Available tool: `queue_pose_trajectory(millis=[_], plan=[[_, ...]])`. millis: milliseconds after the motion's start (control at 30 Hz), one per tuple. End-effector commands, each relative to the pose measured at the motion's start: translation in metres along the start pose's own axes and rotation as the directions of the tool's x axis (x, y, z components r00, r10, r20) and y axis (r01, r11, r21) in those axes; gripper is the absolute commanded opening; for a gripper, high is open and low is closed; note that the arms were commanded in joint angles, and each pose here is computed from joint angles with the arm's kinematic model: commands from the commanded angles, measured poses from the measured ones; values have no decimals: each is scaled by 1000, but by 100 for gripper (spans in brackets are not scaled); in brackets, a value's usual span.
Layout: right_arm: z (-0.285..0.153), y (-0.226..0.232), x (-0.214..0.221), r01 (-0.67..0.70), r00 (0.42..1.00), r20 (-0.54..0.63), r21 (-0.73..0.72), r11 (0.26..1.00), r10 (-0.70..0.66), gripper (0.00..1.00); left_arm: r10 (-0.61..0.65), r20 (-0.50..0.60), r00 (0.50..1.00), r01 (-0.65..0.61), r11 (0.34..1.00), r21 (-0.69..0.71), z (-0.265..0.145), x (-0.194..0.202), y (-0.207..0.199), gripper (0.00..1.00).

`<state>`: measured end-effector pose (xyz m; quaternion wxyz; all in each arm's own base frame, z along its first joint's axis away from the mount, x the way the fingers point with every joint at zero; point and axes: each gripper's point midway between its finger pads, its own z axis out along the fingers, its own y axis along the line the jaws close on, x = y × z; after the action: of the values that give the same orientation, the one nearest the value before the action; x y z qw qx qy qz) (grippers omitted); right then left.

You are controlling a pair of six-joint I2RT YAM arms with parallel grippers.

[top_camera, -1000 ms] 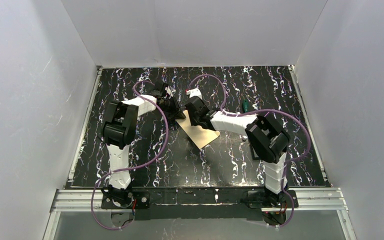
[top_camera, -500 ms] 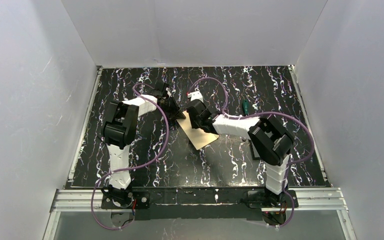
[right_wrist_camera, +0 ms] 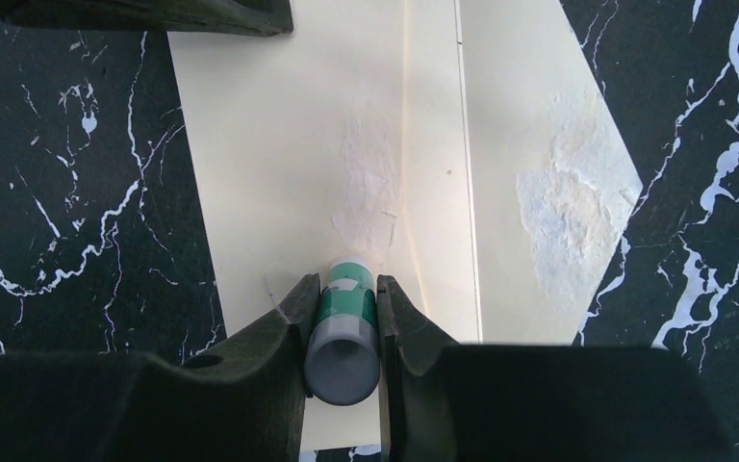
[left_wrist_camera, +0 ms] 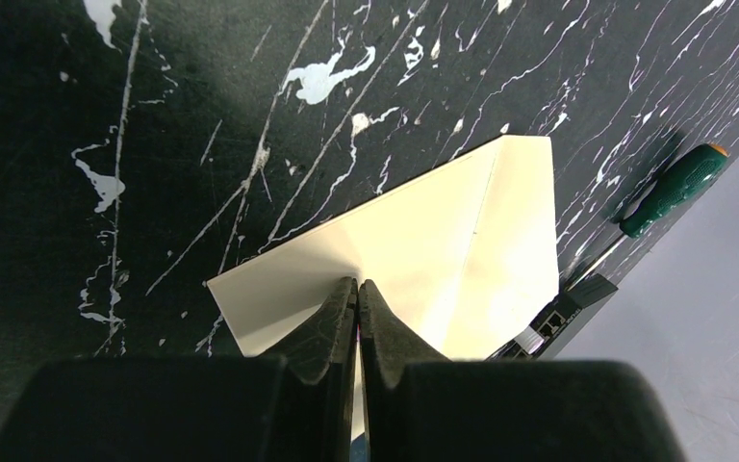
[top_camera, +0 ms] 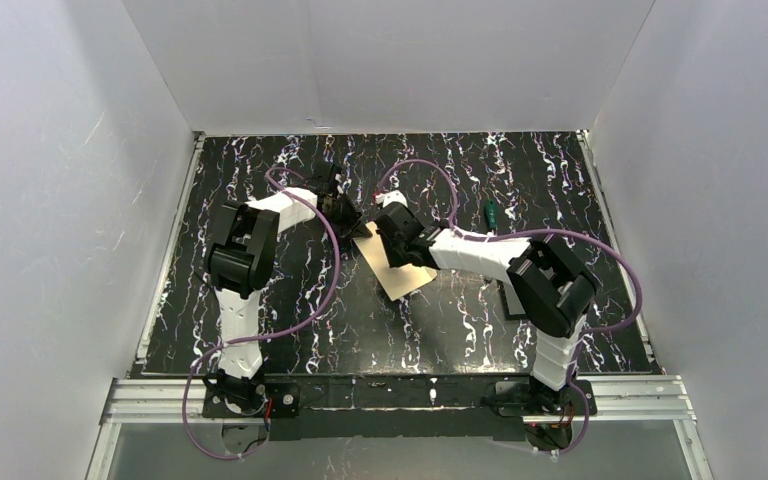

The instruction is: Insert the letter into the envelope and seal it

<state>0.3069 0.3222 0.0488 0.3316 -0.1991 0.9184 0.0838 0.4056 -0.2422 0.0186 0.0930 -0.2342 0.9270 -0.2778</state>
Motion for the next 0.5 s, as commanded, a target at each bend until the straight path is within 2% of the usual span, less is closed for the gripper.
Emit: queue_pose_trajectory(millis=[0, 300, 467], plan=[[7, -11, 44, 52, 983, -177, 64, 997, -40, 1, 14, 18, 1000, -11, 989, -146, 15, -3, 42, 2], [53, -1, 6, 29, 996, -85, 99, 995, -21, 1, 62, -38, 997, -66, 989, -129, 15, 6, 44, 3], [50, -7, 14, 37, 992, -121, 120, 992, -22, 1, 59, -40, 997, -64, 988, -137, 15, 7, 45, 3]])
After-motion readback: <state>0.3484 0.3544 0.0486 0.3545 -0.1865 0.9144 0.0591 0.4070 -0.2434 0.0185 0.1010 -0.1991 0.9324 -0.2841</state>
